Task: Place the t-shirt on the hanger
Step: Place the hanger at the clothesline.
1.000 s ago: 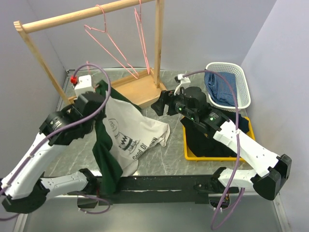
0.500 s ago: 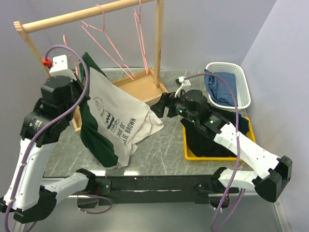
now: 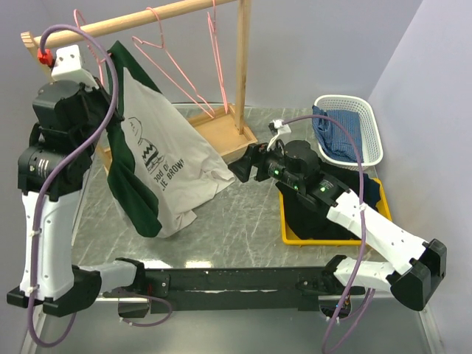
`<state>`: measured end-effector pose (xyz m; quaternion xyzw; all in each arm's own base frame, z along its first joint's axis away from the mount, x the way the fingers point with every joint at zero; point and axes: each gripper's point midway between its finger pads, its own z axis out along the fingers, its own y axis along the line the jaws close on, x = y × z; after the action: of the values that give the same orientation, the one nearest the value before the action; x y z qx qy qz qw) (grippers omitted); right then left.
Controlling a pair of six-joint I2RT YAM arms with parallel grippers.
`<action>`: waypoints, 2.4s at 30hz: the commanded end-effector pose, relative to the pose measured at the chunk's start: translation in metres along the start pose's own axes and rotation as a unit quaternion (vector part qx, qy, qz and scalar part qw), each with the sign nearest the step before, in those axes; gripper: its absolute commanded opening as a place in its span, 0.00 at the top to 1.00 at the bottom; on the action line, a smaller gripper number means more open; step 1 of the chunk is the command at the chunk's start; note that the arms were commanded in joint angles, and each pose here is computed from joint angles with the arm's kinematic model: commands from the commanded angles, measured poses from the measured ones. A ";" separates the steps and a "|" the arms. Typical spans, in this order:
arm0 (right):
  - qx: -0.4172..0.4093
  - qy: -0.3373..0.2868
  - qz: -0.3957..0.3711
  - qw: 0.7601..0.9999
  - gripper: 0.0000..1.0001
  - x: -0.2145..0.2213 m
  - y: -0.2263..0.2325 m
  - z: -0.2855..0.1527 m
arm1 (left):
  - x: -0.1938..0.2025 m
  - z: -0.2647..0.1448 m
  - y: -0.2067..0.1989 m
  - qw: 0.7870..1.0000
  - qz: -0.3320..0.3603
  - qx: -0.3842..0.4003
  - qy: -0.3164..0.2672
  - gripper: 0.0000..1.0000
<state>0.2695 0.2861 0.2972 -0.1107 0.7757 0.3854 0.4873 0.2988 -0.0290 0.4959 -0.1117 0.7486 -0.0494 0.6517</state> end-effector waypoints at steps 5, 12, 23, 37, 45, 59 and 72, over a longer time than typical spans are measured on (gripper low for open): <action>-0.026 -0.029 -0.003 0.999 0.11 -0.016 0.011 -0.007 | -0.036 0.010 0.015 0.999 -0.008 -0.001 -0.041 0.99; -0.027 -0.019 -0.002 0.999 0.11 -0.007 0.008 -0.005 | -0.029 0.032 0.029 0.999 -0.023 0.002 -0.031 0.99; -0.024 -0.009 -0.004 1.000 0.11 0.003 0.004 -0.004 | -0.010 0.037 0.032 0.999 -0.049 0.016 -0.007 0.94; -0.014 -0.013 -0.007 1.000 0.09 0.003 0.000 -0.014 | -0.046 -0.011 -0.008 0.991 -0.066 0.109 -0.045 0.04; 0.036 -0.031 0.006 0.999 0.09 0.006 -0.021 -0.022 | 0.022 -0.007 -0.125 0.983 0.004 0.178 0.050 0.04; 0.111 -0.070 0.073 0.989 0.06 0.046 -0.069 -0.067 | 0.276 -0.049 -0.102 0.962 -0.122 0.088 0.229 0.04; 0.069 -0.023 0.076 0.994 0.05 0.074 -0.060 -0.050 | 0.421 -0.046 -0.002 0.929 -0.242 -0.163 0.229 0.04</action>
<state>0.2310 0.2153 0.2111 -0.0002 0.8067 0.3454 0.4796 0.1803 -0.1429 0.0968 -0.2742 0.8786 -0.1065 0.3763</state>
